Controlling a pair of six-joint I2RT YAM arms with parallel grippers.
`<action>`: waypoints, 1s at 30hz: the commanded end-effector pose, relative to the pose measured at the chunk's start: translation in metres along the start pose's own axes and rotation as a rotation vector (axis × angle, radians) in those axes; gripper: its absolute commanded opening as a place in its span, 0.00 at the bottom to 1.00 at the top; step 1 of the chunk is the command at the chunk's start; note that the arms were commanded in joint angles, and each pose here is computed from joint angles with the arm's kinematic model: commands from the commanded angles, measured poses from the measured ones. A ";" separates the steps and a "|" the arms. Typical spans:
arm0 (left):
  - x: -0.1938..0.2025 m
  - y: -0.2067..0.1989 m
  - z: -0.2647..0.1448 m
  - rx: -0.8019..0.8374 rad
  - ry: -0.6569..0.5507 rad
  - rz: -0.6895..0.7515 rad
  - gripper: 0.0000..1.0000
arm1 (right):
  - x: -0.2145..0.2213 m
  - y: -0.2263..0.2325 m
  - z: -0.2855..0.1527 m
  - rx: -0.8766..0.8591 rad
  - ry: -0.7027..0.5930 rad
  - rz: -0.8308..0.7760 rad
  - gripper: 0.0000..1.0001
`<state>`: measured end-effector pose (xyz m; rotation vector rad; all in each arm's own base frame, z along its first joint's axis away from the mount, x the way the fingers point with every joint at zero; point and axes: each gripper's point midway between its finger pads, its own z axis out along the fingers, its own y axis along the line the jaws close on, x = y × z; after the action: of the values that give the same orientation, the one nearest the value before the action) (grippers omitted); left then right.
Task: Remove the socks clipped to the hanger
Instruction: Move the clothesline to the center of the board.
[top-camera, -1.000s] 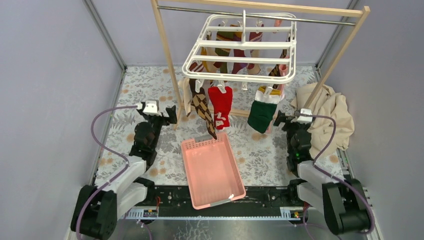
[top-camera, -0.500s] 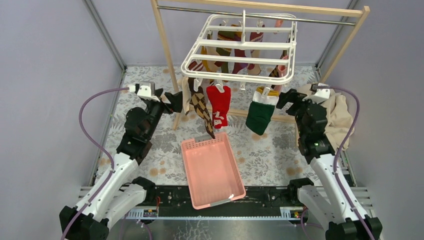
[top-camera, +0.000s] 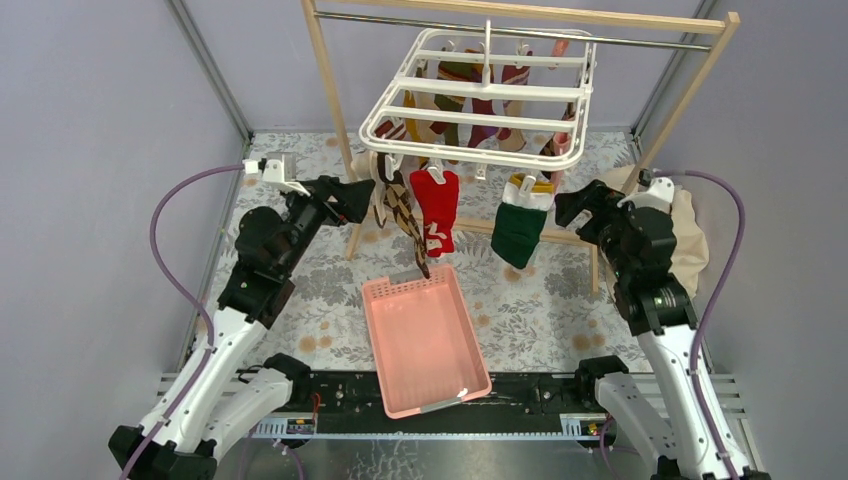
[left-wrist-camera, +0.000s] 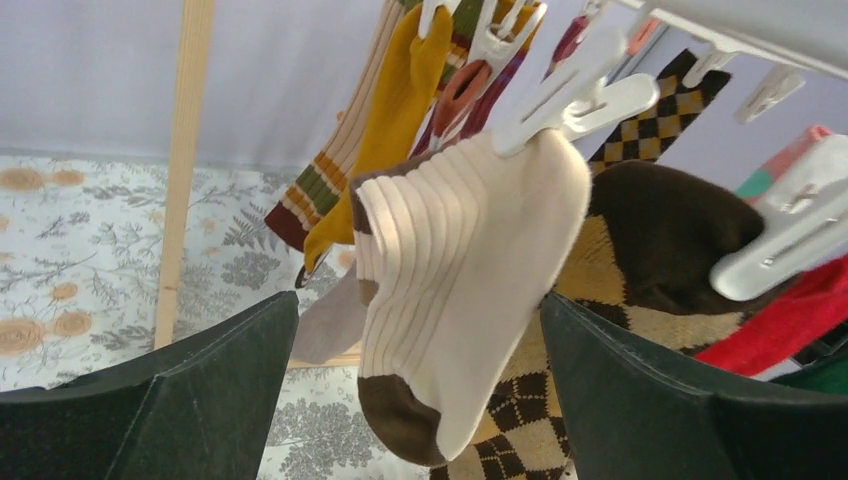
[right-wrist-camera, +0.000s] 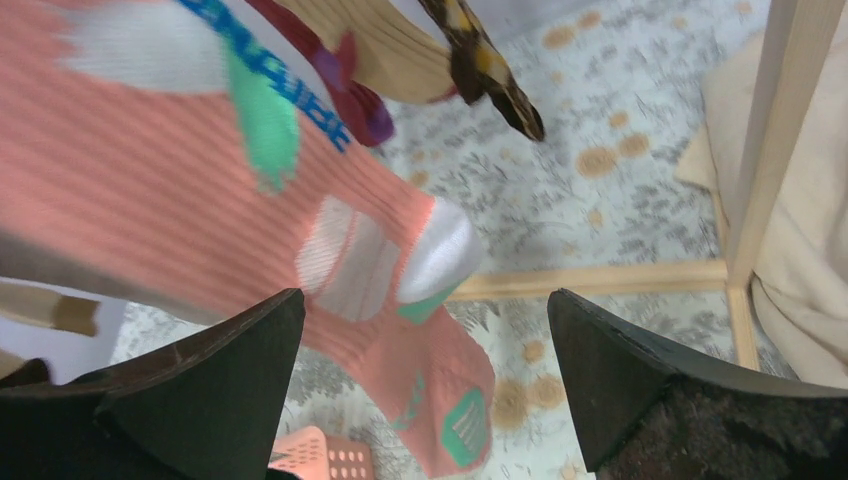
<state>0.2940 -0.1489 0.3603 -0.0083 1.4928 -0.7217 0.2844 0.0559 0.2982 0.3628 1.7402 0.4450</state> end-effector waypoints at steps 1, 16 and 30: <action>-0.004 0.013 0.003 -0.105 0.028 -0.008 0.99 | 0.006 -0.024 0.007 0.158 0.064 0.014 0.99; 0.019 0.106 0.037 -0.471 0.071 0.016 0.99 | -0.056 -0.094 0.001 0.655 -0.117 -0.127 0.92; 0.007 0.124 0.104 -0.419 0.021 0.153 0.99 | -0.081 -0.128 0.059 0.658 -0.126 -0.060 0.87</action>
<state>0.4165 -0.0947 0.2697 -0.2597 1.7730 -0.2805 0.3398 -0.0800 0.2674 0.7747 1.8287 -0.2798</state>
